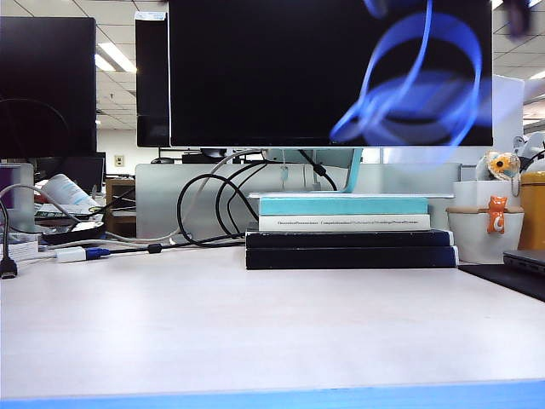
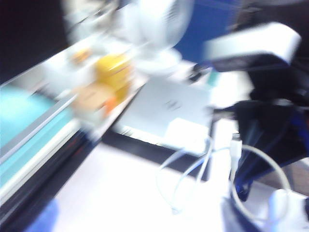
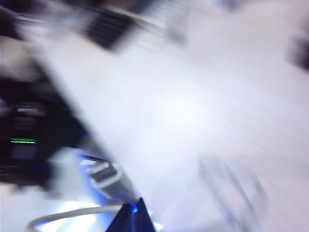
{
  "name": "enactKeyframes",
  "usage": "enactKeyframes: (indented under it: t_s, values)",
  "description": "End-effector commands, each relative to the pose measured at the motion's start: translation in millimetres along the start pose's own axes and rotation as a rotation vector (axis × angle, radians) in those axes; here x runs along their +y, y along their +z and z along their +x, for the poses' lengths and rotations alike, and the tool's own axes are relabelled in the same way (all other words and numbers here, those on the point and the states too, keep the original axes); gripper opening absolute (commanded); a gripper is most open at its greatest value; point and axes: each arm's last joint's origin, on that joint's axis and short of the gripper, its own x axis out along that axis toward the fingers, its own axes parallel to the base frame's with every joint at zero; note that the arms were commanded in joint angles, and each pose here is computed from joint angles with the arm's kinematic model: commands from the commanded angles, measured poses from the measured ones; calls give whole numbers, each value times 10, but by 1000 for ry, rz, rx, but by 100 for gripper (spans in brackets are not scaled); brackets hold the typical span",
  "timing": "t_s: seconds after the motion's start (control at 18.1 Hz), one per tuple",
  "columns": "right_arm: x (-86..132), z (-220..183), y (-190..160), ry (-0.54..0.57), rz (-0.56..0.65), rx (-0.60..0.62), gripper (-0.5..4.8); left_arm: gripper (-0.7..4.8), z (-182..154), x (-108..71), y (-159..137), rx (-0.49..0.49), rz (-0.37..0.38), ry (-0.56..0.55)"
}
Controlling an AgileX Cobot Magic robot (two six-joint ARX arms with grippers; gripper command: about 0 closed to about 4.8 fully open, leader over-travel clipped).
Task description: Unfold the white charging cable into a straight cable.
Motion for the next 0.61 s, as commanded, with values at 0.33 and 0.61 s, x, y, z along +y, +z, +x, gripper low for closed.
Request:
enactKeyframes:
  t_s: [0.33, 0.61]
  values:
    - [-147, 22, -212, -343, 262, 192, -6, 479, -6, -47, 19, -12, -1, -98]
    - [-491, 647, -113, 121, 496, 367, -6, 479, 51, -135, 17, 0, -24, -135]
